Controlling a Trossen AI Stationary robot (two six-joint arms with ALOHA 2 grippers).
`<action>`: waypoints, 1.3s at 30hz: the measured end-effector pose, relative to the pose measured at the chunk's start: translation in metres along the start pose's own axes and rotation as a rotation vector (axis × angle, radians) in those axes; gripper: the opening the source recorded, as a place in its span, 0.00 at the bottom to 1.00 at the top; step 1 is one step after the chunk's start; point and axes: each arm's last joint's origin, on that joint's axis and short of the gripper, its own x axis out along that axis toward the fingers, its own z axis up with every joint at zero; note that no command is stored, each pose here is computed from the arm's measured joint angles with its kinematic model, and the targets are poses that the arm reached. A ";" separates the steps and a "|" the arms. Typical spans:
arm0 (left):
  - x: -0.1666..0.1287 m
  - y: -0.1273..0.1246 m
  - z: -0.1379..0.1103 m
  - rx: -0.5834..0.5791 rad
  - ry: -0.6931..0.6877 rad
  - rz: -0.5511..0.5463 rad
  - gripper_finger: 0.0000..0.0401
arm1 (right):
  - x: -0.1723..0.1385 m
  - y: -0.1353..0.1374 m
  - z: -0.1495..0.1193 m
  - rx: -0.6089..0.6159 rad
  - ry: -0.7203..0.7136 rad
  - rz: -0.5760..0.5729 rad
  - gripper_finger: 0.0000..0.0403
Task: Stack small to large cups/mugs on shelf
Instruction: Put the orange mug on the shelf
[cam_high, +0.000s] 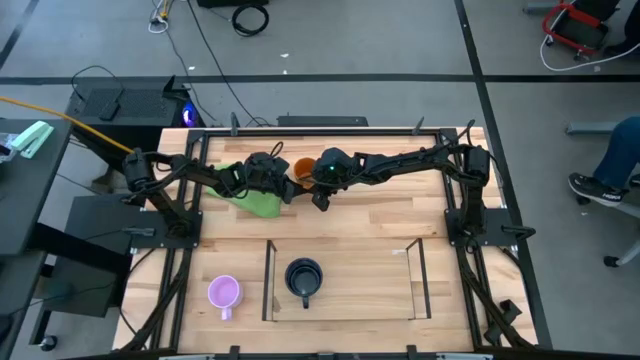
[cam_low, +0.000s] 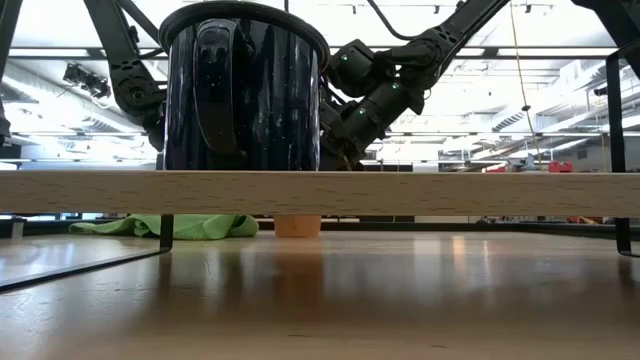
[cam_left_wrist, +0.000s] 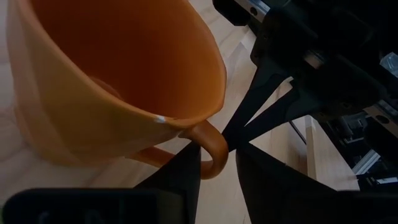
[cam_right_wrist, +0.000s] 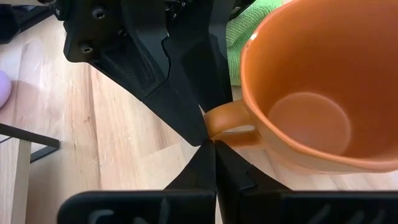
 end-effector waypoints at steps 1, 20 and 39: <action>0.000 0.000 0.000 0.000 0.000 0.000 0.27 | 0.000 0.000 0.000 0.000 0.000 0.000 0.00; 0.000 -0.002 0.004 0.028 -0.035 -0.017 0.09 | 0.000 0.001 0.000 -0.007 -0.001 0.017 0.00; 0.000 -0.007 0.010 0.100 -0.105 -0.058 0.06 | 0.000 0.001 -0.003 -0.002 0.034 0.027 0.00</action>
